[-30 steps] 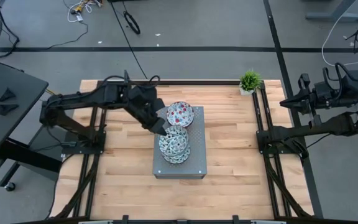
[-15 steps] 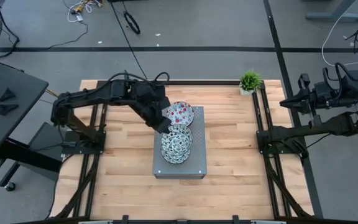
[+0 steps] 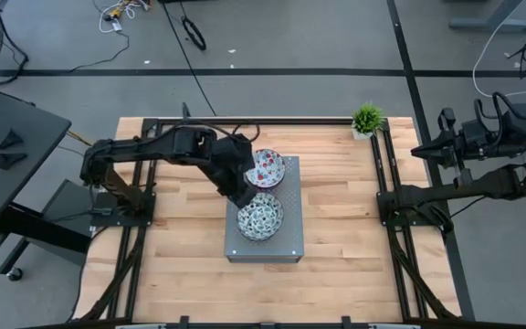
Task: Pick & Place Mini bowls
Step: Put the green bowl on top of the green bowl on the shelf
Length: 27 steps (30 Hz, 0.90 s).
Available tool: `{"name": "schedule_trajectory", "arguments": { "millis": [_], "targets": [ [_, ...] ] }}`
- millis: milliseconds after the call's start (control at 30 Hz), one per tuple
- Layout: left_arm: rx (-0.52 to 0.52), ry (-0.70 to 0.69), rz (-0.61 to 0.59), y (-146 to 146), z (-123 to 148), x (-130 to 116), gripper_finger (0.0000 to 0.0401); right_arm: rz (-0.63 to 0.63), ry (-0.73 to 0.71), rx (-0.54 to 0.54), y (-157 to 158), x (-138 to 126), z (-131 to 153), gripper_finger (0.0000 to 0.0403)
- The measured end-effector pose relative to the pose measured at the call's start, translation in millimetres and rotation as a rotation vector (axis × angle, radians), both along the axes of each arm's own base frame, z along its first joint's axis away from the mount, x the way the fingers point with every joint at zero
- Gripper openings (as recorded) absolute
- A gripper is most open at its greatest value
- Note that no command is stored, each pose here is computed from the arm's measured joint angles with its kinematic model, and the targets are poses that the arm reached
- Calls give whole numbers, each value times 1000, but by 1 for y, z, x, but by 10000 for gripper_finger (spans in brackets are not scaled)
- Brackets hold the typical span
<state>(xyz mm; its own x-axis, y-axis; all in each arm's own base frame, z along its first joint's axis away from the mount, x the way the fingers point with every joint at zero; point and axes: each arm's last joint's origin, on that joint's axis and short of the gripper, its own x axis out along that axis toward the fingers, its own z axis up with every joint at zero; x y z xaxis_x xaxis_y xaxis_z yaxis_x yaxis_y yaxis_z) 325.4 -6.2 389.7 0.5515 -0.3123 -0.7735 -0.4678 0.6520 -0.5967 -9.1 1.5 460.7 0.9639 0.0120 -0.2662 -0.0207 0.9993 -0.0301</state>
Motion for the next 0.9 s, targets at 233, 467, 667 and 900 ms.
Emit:
{"name": "schedule_trajectory", "arguments": {
  "millis": [233,467,667,900],
  "targets": [
    [18,18,-12,-2,-7,7,8,0,0,0,0,0,0,29],
    [30,56,-26,-2,-15,10,8,0,0,0,0,0,0,29],
    [33,73,-36,-2,-19,12,8,0,0,0,0,0,0,29],
    [45,110,-46,0,-21,9,8,0,0,0,0,0,0,29]
  ]
}}
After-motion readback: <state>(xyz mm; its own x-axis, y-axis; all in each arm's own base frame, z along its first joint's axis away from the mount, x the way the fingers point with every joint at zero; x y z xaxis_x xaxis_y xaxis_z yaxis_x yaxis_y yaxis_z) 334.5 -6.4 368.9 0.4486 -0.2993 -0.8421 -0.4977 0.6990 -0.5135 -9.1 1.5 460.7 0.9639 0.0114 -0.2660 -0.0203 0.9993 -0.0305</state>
